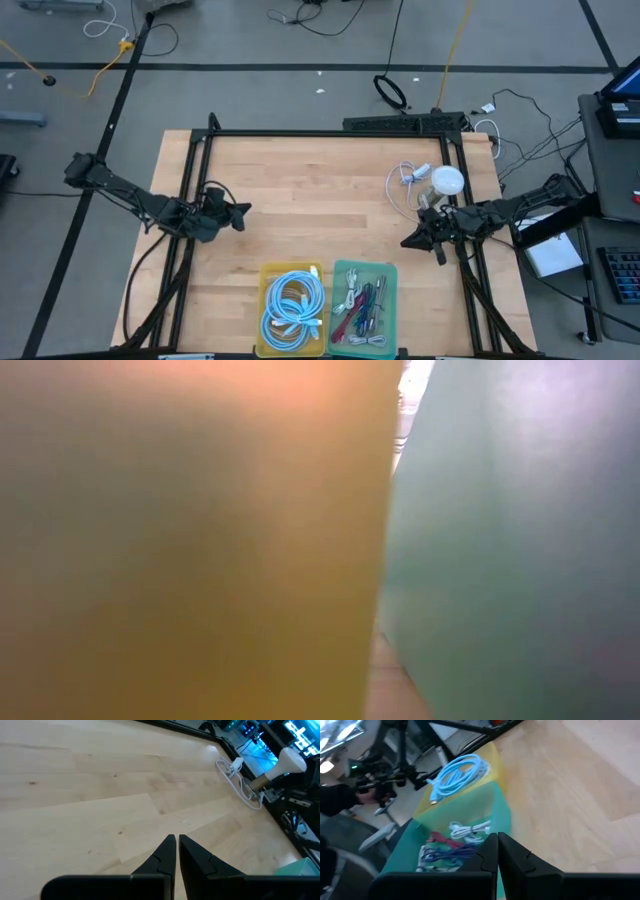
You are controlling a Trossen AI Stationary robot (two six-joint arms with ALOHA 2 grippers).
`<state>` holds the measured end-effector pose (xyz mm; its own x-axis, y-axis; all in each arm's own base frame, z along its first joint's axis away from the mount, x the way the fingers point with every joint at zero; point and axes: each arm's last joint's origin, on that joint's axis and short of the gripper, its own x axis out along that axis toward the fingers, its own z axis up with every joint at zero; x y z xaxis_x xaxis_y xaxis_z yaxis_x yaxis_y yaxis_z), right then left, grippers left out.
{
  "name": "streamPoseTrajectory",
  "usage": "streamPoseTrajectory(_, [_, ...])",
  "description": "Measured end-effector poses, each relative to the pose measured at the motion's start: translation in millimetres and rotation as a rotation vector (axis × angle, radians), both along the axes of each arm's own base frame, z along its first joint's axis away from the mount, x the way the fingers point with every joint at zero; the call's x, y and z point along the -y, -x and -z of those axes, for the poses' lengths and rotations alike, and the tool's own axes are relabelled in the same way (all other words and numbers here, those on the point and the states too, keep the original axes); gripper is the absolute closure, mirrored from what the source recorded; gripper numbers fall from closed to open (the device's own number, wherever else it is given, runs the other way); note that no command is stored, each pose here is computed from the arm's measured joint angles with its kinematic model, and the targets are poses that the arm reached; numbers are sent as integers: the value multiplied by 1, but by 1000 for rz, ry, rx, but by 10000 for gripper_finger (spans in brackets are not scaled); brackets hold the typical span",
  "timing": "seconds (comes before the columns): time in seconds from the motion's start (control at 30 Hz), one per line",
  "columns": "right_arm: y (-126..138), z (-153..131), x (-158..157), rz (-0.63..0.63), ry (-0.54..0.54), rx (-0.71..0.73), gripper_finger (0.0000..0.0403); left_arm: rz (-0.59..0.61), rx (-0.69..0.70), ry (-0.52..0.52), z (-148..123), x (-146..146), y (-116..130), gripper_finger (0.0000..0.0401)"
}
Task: Pick & Place USB Port
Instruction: Adjust the bins
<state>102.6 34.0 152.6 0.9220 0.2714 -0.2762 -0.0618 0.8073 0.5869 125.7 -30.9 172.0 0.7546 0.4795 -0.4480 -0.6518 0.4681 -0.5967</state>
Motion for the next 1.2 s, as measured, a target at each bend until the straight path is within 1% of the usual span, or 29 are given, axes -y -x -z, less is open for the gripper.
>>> streamPoseTrajectory(0.07, [-1, -2, -1, -29, -12, 26, 403, 2, -2, -3, 0, 0, 0, 383])
streamPoseTrajectory(0.17, [-1, -4, -4, -68, -1, 52, 403, 2, -3, -4, 0, 0, 0, 397])
streamPoseTrajectory(0.27, [-1, -5, -7, -96, 0, 51, 403, -1, -2, -7, 0, 0, 0, 393])
streamPoseTrajectory(0.37, [-1, -1, -11, -127, 0, 8, 403, -1, -2, -8, 0, 0, 0, 388])
streamPoseTrajectory(0.53, [-2, 3, -22, -192, -9, -76, 403, 4, -4, -7, 0, 0, 0, 398])
streamPoseTrajectory(0.63, [-4, -3, -30, -220, 11, -110, 403, 5, -5, -6, 0, 0, 0, 391])
streamPoseTrajectory(0.77, [-9, -21, -43, -249, 95, -151, 403, 5, -5, -6, 0, 0, 0, 388])
streamPoseTrajectory(0.9, [-14, -35, -55, -282, 163, -252, 403, 5, -5, -6, 0, 0, 0, 398])
streamPoseTrajectory(0.97, [-15, -39, -61, -301, 195, -324, 403, 4, -5, -6, 0, 0, 0, 396])
streamPoseTrajectory(1.1, [-16, -31, -72, -312, 260, -500, 403, 2, -4, -8, 0, 0, 0, 388])
streamPoseTrajectory(1.2, [-18, -21, -81, -317, 281, -564, 403, 1, -4, -8, 0, 0, 0, 393])
